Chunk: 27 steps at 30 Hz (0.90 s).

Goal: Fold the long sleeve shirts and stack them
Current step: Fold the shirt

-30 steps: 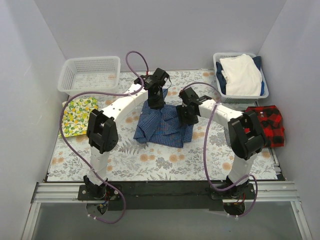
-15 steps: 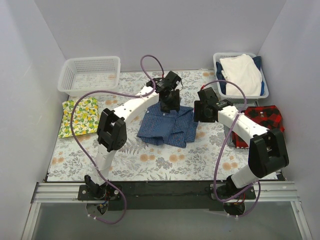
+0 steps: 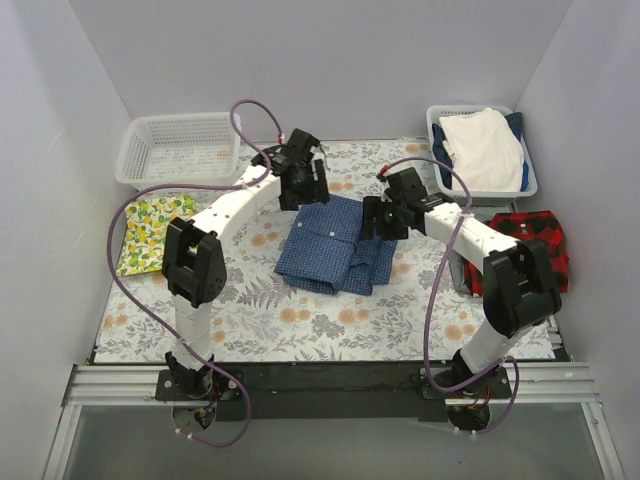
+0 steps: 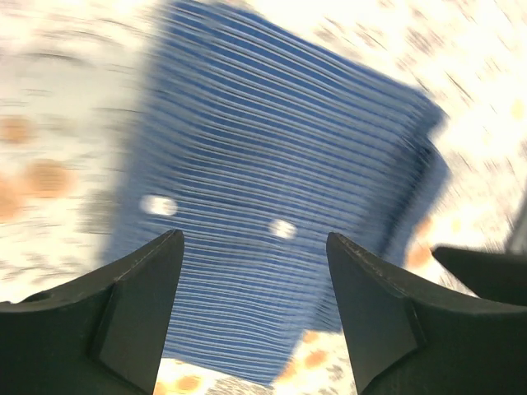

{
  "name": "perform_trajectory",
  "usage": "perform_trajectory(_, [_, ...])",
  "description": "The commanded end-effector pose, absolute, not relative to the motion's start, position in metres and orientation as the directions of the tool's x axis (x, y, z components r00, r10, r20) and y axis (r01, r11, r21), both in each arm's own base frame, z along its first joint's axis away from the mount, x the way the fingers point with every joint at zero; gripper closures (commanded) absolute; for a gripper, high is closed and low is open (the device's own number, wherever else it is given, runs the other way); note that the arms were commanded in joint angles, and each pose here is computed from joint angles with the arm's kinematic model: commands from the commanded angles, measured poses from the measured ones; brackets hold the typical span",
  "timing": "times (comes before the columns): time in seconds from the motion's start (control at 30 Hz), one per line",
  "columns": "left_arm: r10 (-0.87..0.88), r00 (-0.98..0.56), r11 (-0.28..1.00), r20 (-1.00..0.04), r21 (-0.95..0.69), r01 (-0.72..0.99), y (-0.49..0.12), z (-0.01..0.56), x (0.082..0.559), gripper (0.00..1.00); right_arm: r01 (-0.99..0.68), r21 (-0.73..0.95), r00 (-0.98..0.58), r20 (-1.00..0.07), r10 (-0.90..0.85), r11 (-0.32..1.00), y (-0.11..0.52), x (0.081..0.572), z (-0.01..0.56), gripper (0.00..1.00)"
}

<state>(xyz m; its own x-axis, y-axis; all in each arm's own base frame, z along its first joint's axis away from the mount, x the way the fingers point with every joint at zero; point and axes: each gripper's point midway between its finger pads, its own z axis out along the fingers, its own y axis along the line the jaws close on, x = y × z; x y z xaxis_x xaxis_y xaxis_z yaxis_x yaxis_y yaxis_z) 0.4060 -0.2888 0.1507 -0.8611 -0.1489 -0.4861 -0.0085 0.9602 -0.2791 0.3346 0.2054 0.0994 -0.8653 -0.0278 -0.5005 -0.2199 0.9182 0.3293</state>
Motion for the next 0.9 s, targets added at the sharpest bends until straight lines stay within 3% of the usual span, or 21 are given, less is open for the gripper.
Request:
perform_trajectory(0.0, [-0.246, -0.796, 0.961, -0.552, -0.245, -0.127, -0.224, 0.182, 0.419, 0.30, -0.326, 0.473, -0.855, -0.517, -0.042, 0.818, 0.251, 0.353, 0.111, 0.26])
perform_trajectory(0.17, [-0.254, -0.804, 0.963, -0.537, -0.221, -0.157, -0.203, 0.171, 0.424, 0.29, -0.298, 0.520, -0.888, -0.458, -0.033, 0.800, 0.272, 0.365, 0.092, 0.27])
perform_trajectory(0.27, [-0.262, -0.812, 0.961, -0.521, -0.218, -0.170, -0.195, 0.162, 0.425, 0.29, -0.299, 0.535, -0.899, -0.436, -0.045, 0.790, 0.283, 0.367, 0.083, 0.33])
perform_trajectory(0.37, [-0.270, -0.820, 0.960, -0.505, -0.204, -0.190, -0.186, 0.151, 0.425, 0.29, -0.301, 0.540, -0.905, -0.423, -0.056, 0.786, 0.290, 0.365, 0.078, 0.53])
perform_trajectory(0.5, [-0.282, -0.824, 0.958, -0.491, -0.196, -0.212, -0.173, 0.140, 0.426, 0.29, -0.310, 0.534, -0.896, -0.440, -0.054, 0.787, 0.293, 0.366, 0.087, 0.98])
perform_trajectory(0.87, [-0.261, -0.848, 0.961, -0.462, -0.206, -0.183, -0.176, 0.121, 0.431, 0.30, -0.362, 0.450, -0.819, -0.572, -0.049, 0.816, 0.281, 0.372, 0.168, 0.99])
